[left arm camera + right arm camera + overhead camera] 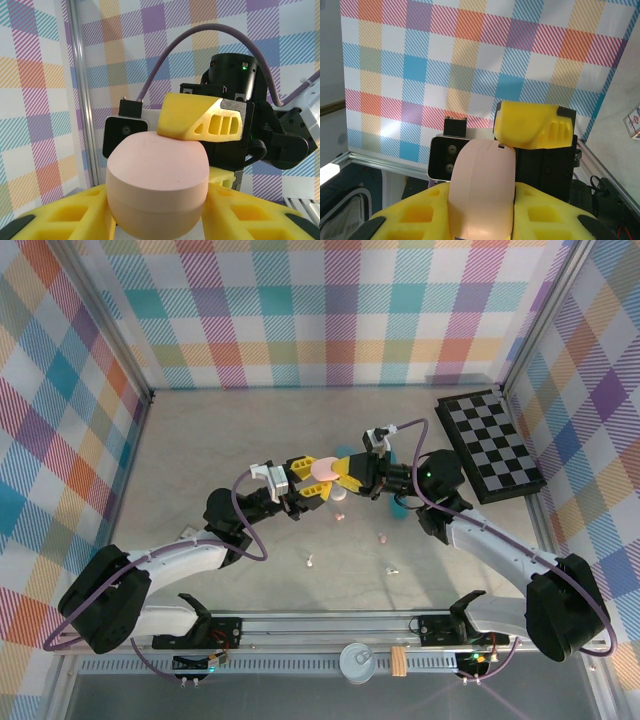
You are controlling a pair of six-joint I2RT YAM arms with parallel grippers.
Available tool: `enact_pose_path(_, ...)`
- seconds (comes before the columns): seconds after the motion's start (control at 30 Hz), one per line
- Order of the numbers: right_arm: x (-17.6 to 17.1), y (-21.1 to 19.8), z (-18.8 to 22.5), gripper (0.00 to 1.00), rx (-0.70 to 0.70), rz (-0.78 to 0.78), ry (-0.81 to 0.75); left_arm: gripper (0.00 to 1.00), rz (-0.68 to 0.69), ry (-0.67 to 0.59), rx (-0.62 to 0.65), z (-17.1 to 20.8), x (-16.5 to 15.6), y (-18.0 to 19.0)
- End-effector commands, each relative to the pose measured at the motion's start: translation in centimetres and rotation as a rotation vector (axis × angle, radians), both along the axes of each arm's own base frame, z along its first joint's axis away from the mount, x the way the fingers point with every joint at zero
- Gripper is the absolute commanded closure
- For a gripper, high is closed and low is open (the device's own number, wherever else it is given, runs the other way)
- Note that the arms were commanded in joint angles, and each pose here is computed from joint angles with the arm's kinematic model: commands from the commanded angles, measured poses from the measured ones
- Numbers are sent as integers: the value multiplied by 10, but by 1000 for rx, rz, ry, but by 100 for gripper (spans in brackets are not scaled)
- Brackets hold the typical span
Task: Insert the wireless bluetooth earbuds into the charging case
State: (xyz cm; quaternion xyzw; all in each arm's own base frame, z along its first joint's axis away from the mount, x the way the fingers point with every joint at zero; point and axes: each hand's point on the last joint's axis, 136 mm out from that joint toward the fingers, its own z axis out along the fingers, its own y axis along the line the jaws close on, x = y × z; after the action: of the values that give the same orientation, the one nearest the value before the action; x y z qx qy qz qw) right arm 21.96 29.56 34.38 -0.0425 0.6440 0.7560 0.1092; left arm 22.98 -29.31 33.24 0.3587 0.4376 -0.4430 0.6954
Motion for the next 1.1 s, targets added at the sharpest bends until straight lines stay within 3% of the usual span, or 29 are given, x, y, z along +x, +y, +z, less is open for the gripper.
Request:
enact_pose_path(0.0,-4,1,12,78,9,8,-48,56,-59,-78,-40,24,-12,0)
enact_pose_path(0.5,-4,2,9,78,-10,23,-31,53,-163,-79,10,17,-26,-8)
enact_pose_path(0.87,-4,2,9,79,-12,21,-29,64,-167,-74,13,15,-26,-9)
enact_pose_path(0.93,-4,2,9,74,-17,15,-30,66,-164,-72,11,15,-26,-8)
enact_pose_path(1.07,-5,0,8,50,-56,-7,-60,67,-149,-25,29,13,-21,-8)
